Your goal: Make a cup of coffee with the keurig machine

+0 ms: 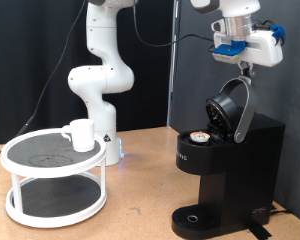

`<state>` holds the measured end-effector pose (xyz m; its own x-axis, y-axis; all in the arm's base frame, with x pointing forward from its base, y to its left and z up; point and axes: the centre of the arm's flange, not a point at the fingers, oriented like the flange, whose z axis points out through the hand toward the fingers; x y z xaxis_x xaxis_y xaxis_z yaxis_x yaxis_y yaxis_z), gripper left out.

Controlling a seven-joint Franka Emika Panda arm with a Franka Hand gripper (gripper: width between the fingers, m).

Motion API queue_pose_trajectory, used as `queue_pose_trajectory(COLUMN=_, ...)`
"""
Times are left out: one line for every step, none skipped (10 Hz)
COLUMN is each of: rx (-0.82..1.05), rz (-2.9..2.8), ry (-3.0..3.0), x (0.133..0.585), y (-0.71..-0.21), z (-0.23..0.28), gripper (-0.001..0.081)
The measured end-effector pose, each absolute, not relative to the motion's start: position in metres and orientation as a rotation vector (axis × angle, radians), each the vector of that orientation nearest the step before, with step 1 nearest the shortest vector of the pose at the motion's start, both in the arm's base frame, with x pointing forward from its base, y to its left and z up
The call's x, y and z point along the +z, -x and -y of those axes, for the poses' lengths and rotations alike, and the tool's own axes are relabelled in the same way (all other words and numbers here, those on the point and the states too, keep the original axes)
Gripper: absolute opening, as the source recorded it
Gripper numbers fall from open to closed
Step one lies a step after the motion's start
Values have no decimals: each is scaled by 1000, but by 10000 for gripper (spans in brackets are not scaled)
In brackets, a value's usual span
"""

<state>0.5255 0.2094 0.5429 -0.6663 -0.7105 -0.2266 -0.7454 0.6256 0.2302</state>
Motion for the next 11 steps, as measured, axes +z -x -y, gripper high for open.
queue_pose_trajectory(rx=465, rz=-2728, ry=1227, x=542, y=-527, z=-206, gripper=1)
queue_pose_trajectory(rx=467, rz=-2724, ry=1232, x=542, y=-527, z=-204, gripper=0)
queue_pose_trajectory(rx=470, rz=-2719, ry=1240, x=543, y=-528, z=-200, gripper=0)
queue_pose_trajectory(rx=473, rz=-2720, ry=1250, x=543, y=-529, z=-194, gripper=0)
queue_pose_trajectory(rx=476, rz=-2723, ry=1261, x=544, y=-528, z=-187, gripper=0)
queue_pose_trajectory(rx=477, rz=-2723, ry=1274, x=545, y=-528, z=-179, gripper=0)
queue_pose_trajectory(rx=480, rz=-2723, ry=1287, x=547, y=-528, z=-169, gripper=0)
queue_pose_trajectory(rx=477, rz=-2717, ry=1298, x=550, y=-528, z=-160, gripper=0)
queue_pose_trajectory(rx=468, rz=-2717, ry=1298, x=551, y=-528, z=-150, gripper=0)
queue_pose_trajectory(rx=442, rz=-2731, ry=1295, x=549, y=-528, z=-143, gripper=0)
queue_pose_trajectory(rx=389, rz=-2760, ry=1296, x=542, y=-528, z=-136, gripper=0)
